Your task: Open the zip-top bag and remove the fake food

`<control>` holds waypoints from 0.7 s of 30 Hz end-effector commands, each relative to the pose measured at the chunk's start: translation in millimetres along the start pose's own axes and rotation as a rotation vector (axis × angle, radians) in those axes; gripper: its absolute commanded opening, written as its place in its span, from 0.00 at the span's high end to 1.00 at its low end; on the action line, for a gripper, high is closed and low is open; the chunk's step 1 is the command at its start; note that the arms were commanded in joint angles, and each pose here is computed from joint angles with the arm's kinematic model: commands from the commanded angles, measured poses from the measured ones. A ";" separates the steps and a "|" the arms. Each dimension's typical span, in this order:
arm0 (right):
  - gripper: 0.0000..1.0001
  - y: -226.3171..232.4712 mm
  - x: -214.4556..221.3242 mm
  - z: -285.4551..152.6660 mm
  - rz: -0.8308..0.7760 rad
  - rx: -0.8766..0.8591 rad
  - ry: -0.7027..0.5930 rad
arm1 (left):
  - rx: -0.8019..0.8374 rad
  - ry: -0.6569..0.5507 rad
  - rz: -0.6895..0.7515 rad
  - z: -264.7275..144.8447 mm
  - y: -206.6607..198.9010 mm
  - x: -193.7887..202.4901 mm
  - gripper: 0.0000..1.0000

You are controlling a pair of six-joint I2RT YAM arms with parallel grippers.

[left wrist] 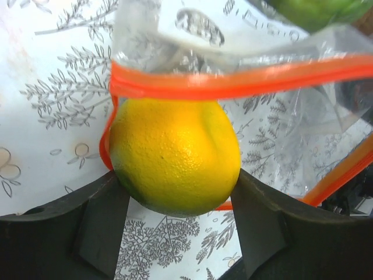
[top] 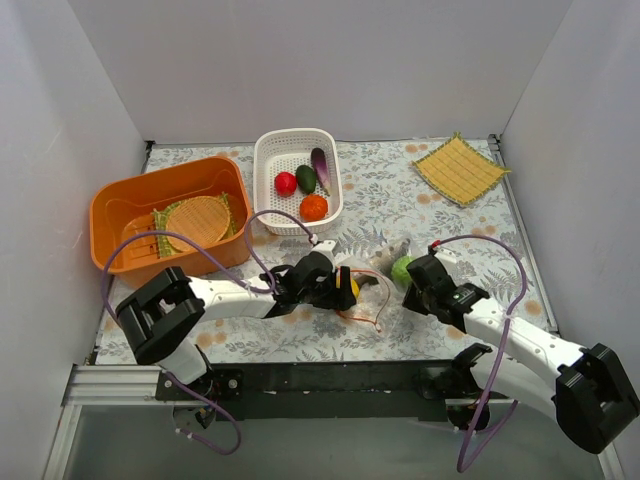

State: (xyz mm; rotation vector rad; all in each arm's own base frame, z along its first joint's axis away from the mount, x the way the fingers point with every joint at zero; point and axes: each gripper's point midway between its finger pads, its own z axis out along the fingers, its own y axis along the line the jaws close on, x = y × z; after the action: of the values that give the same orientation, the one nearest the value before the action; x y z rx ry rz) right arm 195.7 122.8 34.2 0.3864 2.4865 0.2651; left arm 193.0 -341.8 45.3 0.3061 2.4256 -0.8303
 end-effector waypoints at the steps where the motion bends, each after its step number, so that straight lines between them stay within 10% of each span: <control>1: 0.99 -8.9 1.7 0.1 -0.011 0.018 -0.013 | 0.028 -0.076 0.007 -0.8 -16.2 -31.4 0.64; 13: 0.99 -8.6 -11.2 -3.8 -0.021 0.032 -0.056 | 0.172 -0.068 0.029 -65.0 -48.9 -39.7 0.76; 21: 0.99 -4.0 -18.2 -8.5 -0.032 0.015 -0.069 | 0.013 -0.280 -0.038 -80.9 -14.8 -155.8 0.74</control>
State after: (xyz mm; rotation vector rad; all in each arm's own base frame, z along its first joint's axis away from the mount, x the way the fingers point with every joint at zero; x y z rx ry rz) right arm 194.1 114.1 33.8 0.3611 2.4713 0.2272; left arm 212.7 -331.6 171.9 0.2807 2.2220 -0.9957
